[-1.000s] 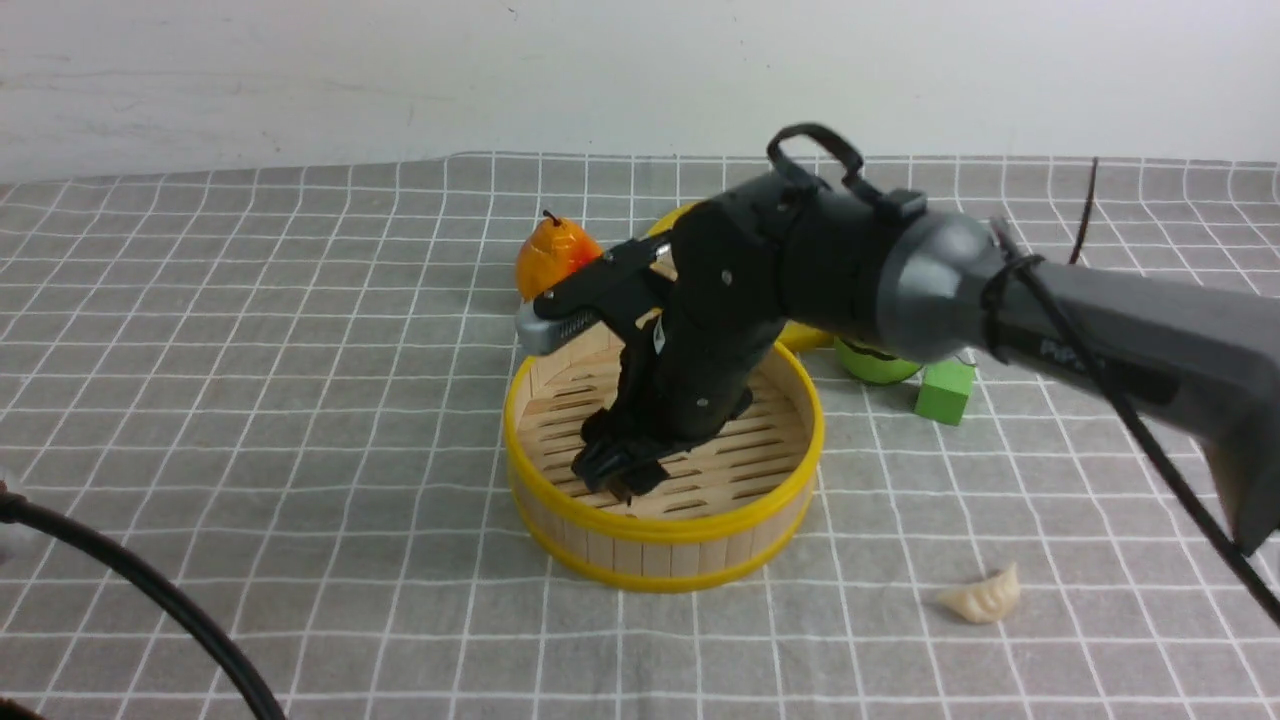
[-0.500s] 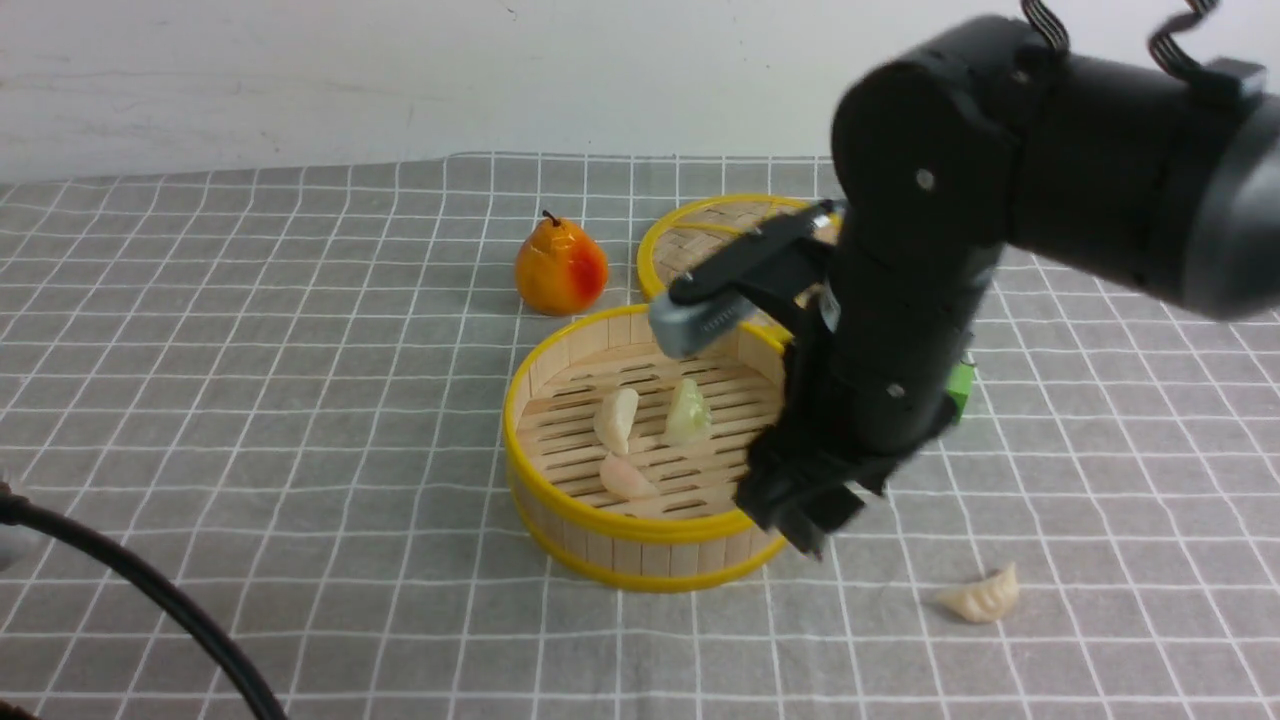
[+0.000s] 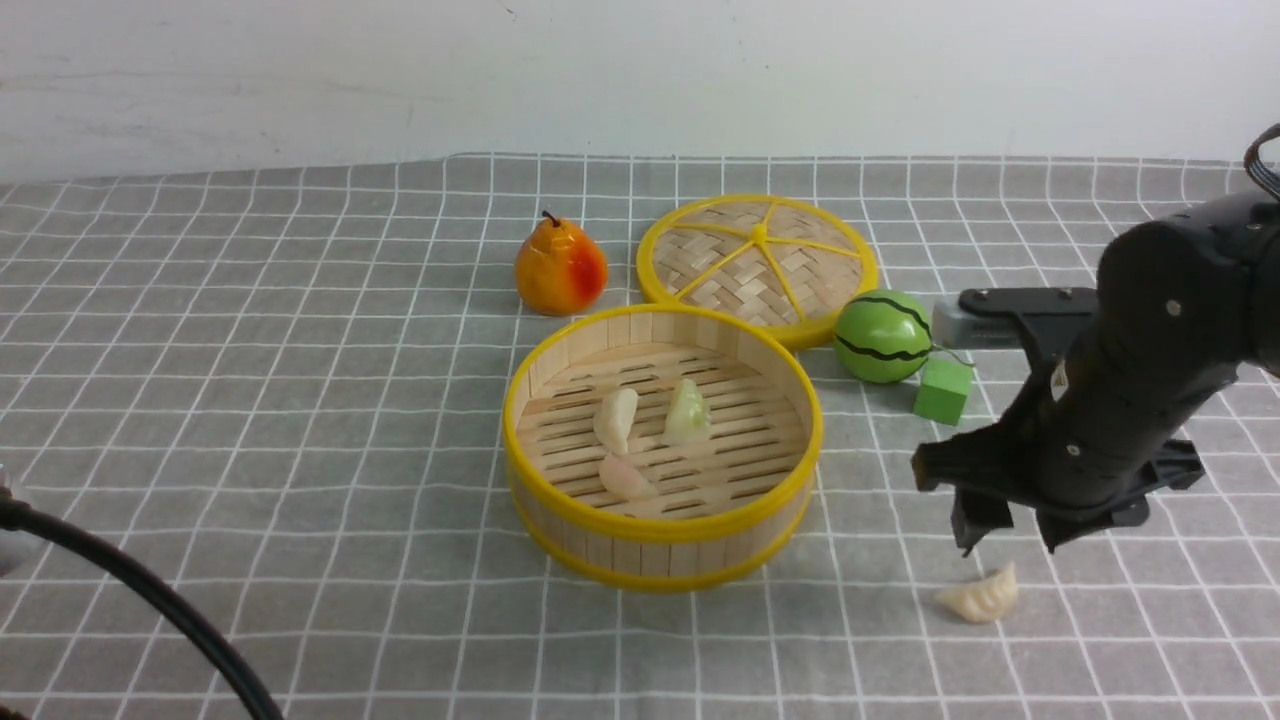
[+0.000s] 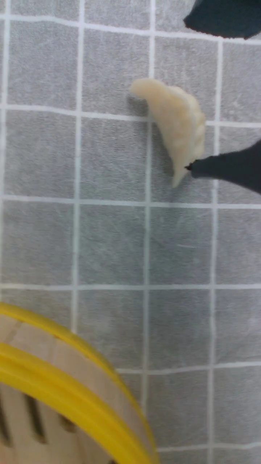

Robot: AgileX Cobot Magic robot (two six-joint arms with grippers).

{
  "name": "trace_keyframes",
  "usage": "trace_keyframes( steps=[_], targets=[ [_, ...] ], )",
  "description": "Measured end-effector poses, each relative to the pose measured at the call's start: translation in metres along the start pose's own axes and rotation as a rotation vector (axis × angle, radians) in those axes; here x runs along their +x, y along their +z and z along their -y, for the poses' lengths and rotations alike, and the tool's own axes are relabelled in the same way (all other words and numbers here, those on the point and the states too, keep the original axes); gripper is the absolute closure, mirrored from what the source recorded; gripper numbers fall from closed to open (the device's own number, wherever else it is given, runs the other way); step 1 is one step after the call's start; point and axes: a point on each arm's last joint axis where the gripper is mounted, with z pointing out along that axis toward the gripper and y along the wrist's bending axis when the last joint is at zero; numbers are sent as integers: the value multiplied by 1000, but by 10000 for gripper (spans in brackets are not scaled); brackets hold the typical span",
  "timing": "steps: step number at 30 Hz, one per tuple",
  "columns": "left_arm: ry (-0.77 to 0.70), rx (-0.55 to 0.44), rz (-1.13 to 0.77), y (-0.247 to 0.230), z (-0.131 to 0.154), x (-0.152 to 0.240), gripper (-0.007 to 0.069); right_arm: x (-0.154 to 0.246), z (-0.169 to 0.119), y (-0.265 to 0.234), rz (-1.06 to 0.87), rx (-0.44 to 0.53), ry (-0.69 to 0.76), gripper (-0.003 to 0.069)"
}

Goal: Put the dumplings into the steamer on the table with the grey tablecloth.
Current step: 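Reach for and grasp a dumpling lying on the table beside the steamer, then place the dumpling in the bamboo steamer basket with the right gripper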

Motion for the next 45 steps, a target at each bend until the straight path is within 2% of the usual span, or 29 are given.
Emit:
trace_keyframes(
  steps=[6,18,21,26,31,35,37,38,40,45],
  targets=[
    [0,0,0,0,0,0,624,-6,16,27,-57,18,77,200],
    [-1,2,0,0,0,0,622,-2,15,63,-143,6,130,215],
    [-1,2,-1,0,0,0,622,0,12,62,-171,-31,88,292],
    [-1,2,-1,0,0,0,622,4,8,62,-216,-85,17,461],
    [-1,2,-6,0,0,1,622,2,4,55,-255,-107,-59,457],
    [-1,1,-7,0,0,1,622,-14,-21,31,-213,-140,-191,457],
    [-1,1,-7,0,0,1,621,-25,-47,12,-142,-170,-277,457],
    [-1,1,-7,0,0,1,620,-26,-49,10,-134,-172,-286,457],
    [-1,2,-6,0,0,1,618,-37,-78,-7,-44,-201,-366,457],
    [-1,2,-5,0,0,0,610,-58,-115,0,28,-223,-425,457]
  ],
)
